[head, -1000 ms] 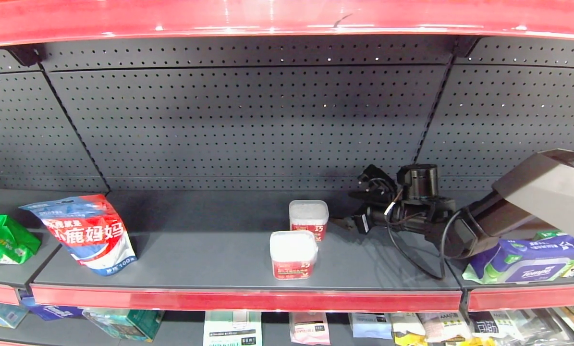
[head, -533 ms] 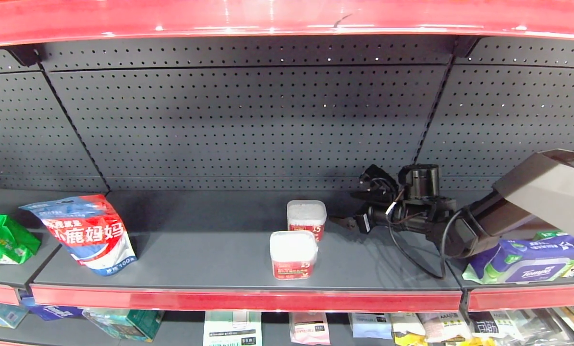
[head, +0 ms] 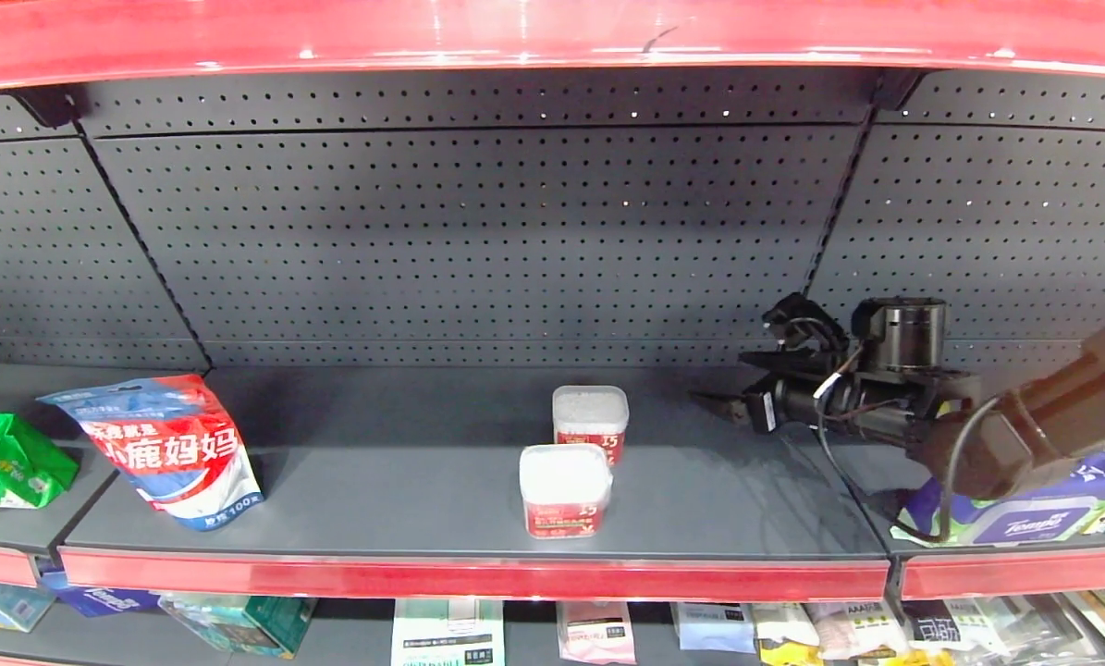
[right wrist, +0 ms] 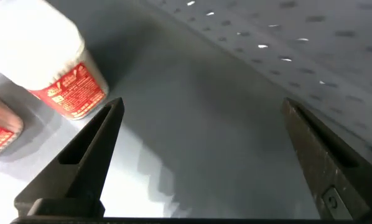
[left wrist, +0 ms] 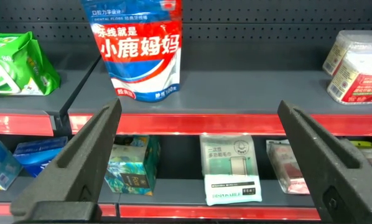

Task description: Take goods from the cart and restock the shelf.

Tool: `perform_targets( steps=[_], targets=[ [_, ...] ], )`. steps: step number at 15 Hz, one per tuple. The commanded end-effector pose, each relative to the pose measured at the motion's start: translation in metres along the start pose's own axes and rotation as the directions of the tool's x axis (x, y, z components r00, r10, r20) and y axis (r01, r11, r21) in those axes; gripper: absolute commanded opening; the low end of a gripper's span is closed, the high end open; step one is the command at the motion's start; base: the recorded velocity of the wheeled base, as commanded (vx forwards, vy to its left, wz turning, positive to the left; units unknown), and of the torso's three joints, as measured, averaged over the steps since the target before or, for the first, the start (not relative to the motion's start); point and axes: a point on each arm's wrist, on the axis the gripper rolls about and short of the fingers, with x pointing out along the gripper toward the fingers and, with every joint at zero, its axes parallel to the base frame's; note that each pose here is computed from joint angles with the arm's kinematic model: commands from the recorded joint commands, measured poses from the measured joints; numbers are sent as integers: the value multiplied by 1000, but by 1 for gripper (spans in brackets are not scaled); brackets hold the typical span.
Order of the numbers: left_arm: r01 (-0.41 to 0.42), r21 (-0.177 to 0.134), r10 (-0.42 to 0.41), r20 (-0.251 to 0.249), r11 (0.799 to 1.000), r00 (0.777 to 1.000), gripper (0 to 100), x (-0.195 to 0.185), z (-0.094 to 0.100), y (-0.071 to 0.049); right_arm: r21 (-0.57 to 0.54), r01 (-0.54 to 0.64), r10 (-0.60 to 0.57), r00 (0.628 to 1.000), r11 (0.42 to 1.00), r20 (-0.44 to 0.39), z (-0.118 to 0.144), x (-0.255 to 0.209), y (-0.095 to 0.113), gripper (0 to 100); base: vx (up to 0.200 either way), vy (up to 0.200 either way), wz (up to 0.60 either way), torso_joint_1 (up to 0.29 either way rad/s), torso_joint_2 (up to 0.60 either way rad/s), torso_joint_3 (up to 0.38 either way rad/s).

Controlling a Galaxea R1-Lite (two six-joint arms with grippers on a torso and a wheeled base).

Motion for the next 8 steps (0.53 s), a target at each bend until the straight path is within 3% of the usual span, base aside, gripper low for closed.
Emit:
perform_targets(
  steps=[1, 8],
  targets=[
    [0, 0, 0, 0, 1000, 1000, 100, 0, 0, 0, 40, 102, -104, 994, 994, 42, 17, -42, -5, 100, 0, 0, 0, 0, 0, 0],
    [0, 0, 0, 0, 1000, 1000, 100, 0, 0, 0, 77, 223, -231, 968, 972, 103, 38, -81, -4, 100, 0, 0, 0, 0, 0, 0]
  ],
)
